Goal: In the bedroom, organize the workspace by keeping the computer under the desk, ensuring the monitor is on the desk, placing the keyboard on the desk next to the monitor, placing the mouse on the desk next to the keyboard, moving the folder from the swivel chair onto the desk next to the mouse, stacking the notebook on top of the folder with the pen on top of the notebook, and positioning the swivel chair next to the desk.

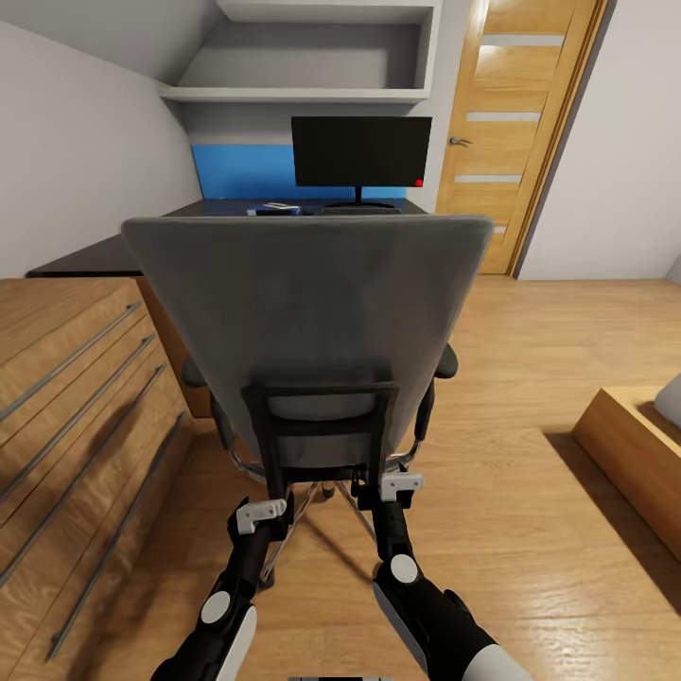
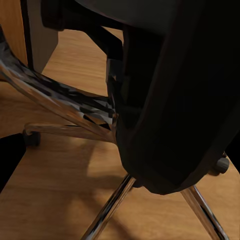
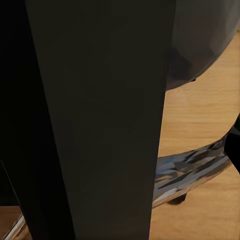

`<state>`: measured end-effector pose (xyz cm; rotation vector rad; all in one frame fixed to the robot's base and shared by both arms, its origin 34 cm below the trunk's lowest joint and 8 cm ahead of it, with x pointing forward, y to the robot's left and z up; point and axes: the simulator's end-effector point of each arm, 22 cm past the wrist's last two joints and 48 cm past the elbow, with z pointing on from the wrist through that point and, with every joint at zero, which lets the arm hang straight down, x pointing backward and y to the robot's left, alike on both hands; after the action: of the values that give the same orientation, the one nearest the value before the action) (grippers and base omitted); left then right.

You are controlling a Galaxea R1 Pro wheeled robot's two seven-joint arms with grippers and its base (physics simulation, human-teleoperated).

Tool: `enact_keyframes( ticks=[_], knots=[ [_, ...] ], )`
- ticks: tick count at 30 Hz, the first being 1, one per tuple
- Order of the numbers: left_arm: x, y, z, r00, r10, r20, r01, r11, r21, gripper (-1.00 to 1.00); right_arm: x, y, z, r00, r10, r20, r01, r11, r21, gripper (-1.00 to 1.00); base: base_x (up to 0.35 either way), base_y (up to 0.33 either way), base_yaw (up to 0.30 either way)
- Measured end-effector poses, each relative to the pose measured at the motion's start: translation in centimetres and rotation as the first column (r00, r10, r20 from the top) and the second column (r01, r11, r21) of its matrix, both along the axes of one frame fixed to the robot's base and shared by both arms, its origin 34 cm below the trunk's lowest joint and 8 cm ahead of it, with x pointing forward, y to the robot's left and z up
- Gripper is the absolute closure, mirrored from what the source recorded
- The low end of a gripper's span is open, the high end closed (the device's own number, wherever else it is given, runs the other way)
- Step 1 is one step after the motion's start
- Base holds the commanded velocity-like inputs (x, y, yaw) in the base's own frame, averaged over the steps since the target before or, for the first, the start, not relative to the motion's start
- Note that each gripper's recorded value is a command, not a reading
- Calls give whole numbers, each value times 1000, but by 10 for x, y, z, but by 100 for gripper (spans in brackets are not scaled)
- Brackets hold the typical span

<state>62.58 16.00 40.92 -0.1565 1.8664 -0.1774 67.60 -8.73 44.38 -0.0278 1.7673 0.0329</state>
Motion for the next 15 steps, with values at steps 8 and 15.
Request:
enact_keyframes(
  ticks=[8,15],
  knots=[
    [0,0,0,1000,-2,1,2,1000,1,-100,0,-1,0,1000,0,0,0,1000,-2,-100,141,-100,0],
    [0,0,0,1000,-2,0,2,1000,0,-100,-1,-2,-4,1000,-1,-7,0,1000,-6,-100,36,-24,0]
  ],
)
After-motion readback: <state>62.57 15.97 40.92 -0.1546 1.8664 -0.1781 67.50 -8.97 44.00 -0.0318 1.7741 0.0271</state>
